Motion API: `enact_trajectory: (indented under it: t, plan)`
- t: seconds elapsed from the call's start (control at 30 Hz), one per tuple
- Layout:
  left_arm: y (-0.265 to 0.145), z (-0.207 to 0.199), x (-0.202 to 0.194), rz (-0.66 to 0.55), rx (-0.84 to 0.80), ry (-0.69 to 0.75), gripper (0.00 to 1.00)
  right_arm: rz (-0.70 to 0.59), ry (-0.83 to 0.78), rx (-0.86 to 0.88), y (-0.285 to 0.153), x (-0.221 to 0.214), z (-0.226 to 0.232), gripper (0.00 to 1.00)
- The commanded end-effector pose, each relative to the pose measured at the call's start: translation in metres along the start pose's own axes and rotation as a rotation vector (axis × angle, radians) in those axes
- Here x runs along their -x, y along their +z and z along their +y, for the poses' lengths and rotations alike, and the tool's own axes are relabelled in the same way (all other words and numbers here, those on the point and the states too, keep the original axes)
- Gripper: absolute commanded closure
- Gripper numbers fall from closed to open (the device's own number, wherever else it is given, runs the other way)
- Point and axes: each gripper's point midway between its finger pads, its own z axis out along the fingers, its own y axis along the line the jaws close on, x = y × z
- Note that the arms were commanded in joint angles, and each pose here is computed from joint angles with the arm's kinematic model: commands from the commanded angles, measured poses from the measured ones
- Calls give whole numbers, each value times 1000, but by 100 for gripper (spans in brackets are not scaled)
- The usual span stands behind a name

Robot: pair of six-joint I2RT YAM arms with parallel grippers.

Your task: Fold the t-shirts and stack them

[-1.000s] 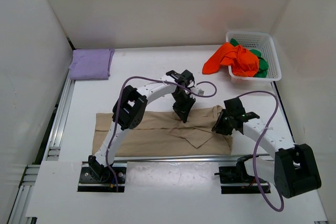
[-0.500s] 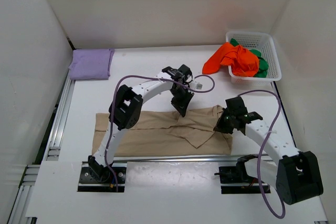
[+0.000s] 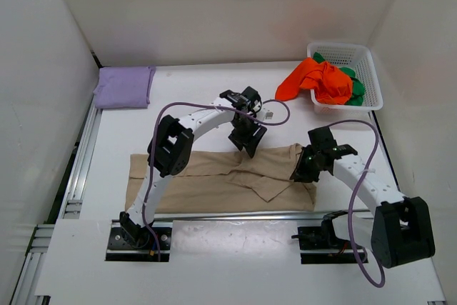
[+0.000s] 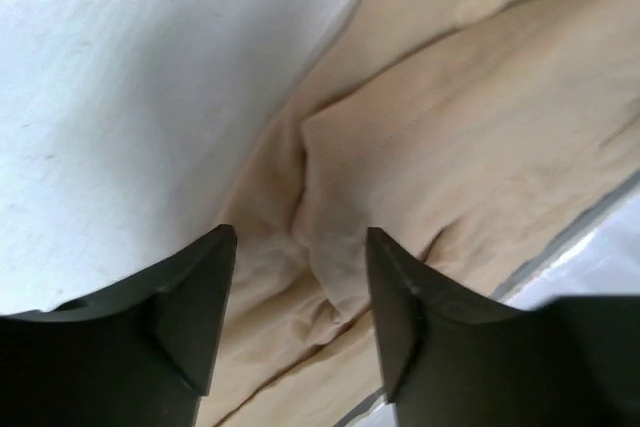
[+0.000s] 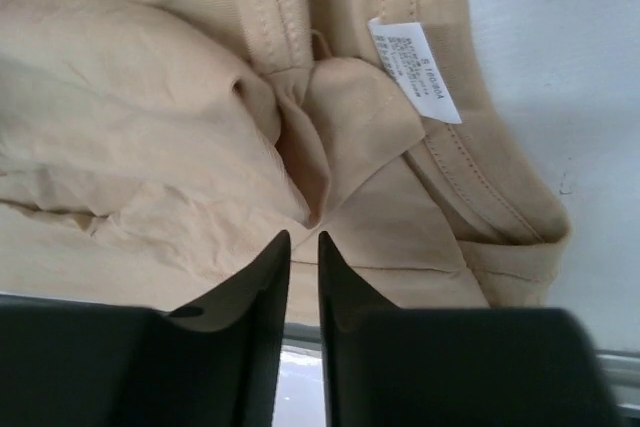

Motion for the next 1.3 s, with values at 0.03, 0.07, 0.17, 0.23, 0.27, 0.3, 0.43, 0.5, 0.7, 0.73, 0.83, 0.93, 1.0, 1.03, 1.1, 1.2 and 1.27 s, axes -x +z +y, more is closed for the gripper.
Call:
enact_trajectory:
  t: [0.03,0.07,0.17,0.23,0.27,0.3,0.43,0.5,0.7,0.73,0.83,0.93,1.0,1.03,1.1,1.2,1.27]
  plan:
    - [-33,3,14,-77,75,25,29,-5,-36,-1,-9,12,6,74]
    - [-58,3,14,-112,90,22,25,-22,-30,6,-13,19,8,72]
    - [-114,23,-10,-159,144,-46,20,-34,-47,-1,-19,25,9,64]
    - [-141,59,-46,-135,206,-159,20,-33,-46,-26,-22,26,3,63]
    - [-171,72,-58,-183,278,-190,20,-43,-50,-23,-24,30,4,63]
    - [-180,102,-87,-166,321,-289,20,-40,-58,-41,-24,29,0,61]
    - [-220,150,-180,-174,419,-565,20,-61,-52,-39,-29,34,3,58]
    - [-234,167,-225,-197,517,-680,22,-63,-44,-18,-29,35,7,56]
    - [-177,168,-330,-68,621,-830,22,-29,9,20,-13,27,10,55]
    - [-176,176,-334,-98,638,-862,22,-11,16,25,-9,20,10,55]
    - [-185,193,-333,-178,674,-907,22,-31,22,39,-7,20,10,55]
    - [-196,208,-329,-222,683,-948,22,-20,31,54,-6,17,12,55]
    - [-196,215,-325,-219,657,-962,26,-10,24,52,-2,12,10,56]
    - [-193,213,-323,-217,620,-971,28,-11,22,65,-2,13,12,56]
    - [-186,211,-320,-193,563,-979,29,-4,33,60,1,11,11,56]
    - [-175,209,-320,-157,495,-1000,32,-17,40,59,4,15,12,56]
    - [-169,212,-321,-138,484,-1007,32,-18,40,60,5,16,12,56]
